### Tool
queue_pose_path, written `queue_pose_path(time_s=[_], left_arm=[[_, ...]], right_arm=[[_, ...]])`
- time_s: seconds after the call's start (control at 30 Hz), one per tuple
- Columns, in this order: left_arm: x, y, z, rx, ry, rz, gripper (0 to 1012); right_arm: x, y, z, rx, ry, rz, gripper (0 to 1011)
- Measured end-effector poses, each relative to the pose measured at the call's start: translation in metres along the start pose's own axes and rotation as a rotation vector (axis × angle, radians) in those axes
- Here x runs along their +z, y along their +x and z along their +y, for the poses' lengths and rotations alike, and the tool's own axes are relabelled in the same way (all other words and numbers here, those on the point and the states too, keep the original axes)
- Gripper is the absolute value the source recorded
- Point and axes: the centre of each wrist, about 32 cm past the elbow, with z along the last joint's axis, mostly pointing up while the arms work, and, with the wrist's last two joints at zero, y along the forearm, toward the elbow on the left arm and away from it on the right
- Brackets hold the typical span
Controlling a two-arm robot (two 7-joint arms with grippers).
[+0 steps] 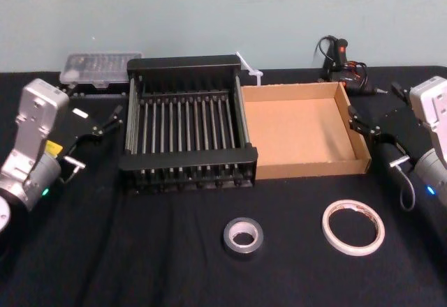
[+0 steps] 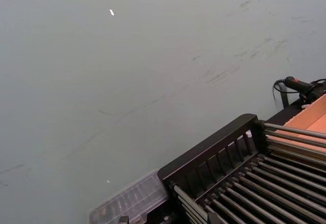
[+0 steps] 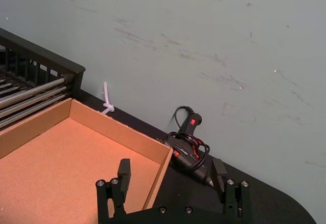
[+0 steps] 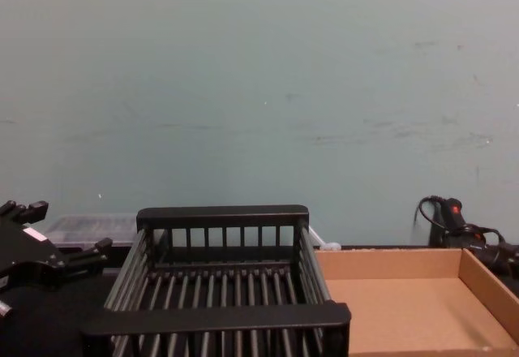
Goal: Pick up the white tape and place it into the black box , Pick up the silver tape and place it into the brown box.
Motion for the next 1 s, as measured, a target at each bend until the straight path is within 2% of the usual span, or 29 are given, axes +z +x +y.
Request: queue_pose_path(time_s=[0.3,0.63,1.0], left_arm=[[0.0,0.0,0.0,0.0,0.0,0.0,1001],[0.0,0.0,0.0,0.0,0.0,0.0,1001],[0.0,0.0,0.0,0.0,0.0,0.0,1001]], right_arm=[[0.0,0.0,0.0,0.0,0.0,0.0,1002],[0.006,0.0074,-0.01,0.025,-0.041,0.059,1003],[0.027,0.0136,-0.038,0.062,-0.073,0.096,1002]])
